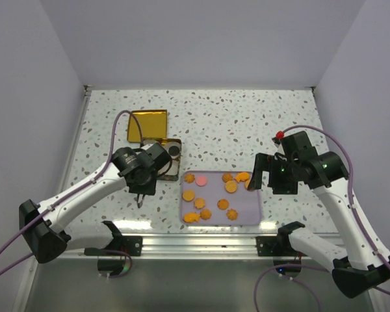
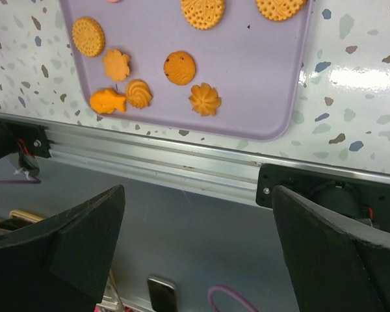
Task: Pack the cookies
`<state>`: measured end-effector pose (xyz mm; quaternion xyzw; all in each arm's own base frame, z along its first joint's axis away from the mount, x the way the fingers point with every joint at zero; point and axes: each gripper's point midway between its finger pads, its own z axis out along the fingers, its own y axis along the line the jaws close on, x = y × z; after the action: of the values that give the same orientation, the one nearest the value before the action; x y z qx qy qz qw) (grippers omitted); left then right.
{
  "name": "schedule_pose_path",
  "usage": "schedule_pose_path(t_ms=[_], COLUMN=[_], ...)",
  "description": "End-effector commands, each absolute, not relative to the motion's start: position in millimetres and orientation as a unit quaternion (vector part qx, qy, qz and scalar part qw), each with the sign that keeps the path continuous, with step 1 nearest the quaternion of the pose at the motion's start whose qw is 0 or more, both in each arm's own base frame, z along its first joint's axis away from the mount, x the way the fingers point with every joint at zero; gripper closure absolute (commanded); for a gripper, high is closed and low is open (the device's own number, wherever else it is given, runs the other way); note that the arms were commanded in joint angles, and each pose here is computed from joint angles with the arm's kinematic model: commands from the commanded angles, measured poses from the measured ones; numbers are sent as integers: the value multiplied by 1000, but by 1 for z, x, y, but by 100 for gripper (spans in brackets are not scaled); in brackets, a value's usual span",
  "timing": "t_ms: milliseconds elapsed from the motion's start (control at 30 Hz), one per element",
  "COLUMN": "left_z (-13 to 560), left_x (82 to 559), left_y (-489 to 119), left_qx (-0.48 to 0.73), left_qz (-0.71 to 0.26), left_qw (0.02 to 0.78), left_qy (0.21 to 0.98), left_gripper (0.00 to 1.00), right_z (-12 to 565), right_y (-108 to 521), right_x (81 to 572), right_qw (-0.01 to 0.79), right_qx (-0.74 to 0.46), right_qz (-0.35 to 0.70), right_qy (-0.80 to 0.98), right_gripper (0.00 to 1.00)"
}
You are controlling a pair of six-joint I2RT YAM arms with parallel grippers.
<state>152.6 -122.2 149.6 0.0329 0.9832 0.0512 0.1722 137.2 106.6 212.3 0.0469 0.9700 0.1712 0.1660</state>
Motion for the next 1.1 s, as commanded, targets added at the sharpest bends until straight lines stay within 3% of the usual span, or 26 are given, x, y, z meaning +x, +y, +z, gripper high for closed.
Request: schedule_pose_path(t_ms=[0, 500, 1067], left_z=[153, 127, 121], left_x=[148, 145, 146], left_y=[-109, -97, -100], left_qx=[-6, -29, -21], left_qz=[37, 24, 27], left_qw=[180, 160, 151], left_qy=[983, 986, 988], left_gripper=[82, 80, 65], right_z=[213, 212, 212], right_y=[112, 114, 109], right_x=[135, 135, 136], right_qw=[160, 155, 166], right_qx=[36, 29, 32], right_qz=[184, 182, 172], right_qy=[969, 971, 970], right_gripper=[1, 1, 1])
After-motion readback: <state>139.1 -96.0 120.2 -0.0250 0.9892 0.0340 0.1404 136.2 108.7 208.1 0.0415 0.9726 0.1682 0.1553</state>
